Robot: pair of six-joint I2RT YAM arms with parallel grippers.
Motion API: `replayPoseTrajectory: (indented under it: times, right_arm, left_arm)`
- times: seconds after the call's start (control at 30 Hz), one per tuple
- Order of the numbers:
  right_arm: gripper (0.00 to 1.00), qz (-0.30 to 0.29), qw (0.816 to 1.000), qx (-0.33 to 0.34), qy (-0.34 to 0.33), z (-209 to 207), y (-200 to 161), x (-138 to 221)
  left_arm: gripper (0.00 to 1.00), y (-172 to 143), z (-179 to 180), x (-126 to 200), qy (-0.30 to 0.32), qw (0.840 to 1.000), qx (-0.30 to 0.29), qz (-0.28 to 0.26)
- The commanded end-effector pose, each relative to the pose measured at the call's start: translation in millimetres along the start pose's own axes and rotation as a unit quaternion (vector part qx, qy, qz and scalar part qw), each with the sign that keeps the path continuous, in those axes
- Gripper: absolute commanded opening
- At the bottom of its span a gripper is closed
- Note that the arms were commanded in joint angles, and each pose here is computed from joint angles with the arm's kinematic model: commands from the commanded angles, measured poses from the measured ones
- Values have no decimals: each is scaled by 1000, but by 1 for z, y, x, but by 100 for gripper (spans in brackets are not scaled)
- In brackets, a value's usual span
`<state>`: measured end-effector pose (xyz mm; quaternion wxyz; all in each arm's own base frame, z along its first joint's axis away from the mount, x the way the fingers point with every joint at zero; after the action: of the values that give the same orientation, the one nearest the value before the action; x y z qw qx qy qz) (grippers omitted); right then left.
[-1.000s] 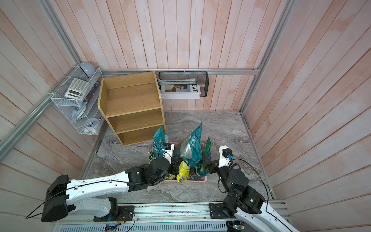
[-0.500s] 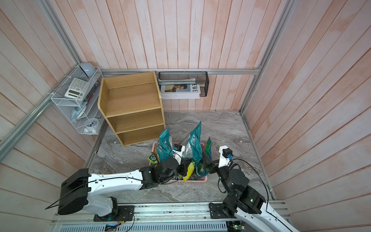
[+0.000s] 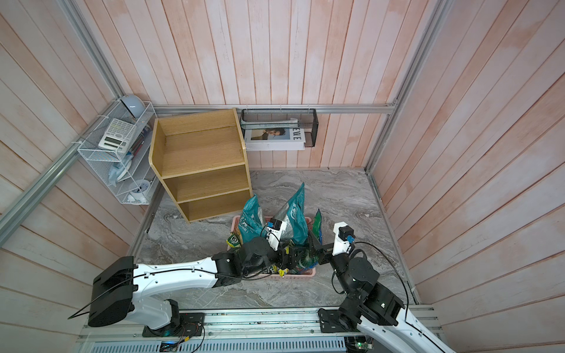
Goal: Take down the fertilizer bag from the shelf
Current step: Place the fertilizer bag in the storage box, then adjust the storage box at the center of the board.
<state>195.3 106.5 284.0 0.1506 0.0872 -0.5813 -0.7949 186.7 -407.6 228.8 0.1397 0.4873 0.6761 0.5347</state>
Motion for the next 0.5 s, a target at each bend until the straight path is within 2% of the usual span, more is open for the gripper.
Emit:
replayPoseTrajectory:
  times: [0.0, 0.07, 0.1, 0.2, 0.47]
  right_arm:
    - [98, -5, 1000, 1, 5, 0, 1, 2]
    - [98, -6, 1000, -1, 4, 0, 1, 2]
    - [98, -7, 1000, -1, 4, 0, 2, 3]
    - [98, -6, 1000, -1, 3, -1, 1, 3]
    - [98, -5, 1000, -2, 6, 0, 1, 3]
  left_arm:
    - [65, 34, -12, 34, 19, 999, -7, -44]
    - [53, 38, -18, 52, 25, 998, -10, -58]
    - [43, 36, -21, 60, 25, 998, -9, -61]
    - [0, 20, -28, 69, 12, 999, 5, -46]
    - [0, -56, -30, 49, -5, 998, 44, 47]
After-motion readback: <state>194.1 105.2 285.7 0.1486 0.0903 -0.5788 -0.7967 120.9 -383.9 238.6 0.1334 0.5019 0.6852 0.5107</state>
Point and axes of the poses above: each gripper's point midway between its finger pads, its own x axis back along the fingers, its own z axis along the line the jaws close on, y = z × x, the point moved 1 cm from there along x, back along the fingers, and after that the axes turned 9 degrees about -x, right-handed, at the moved point
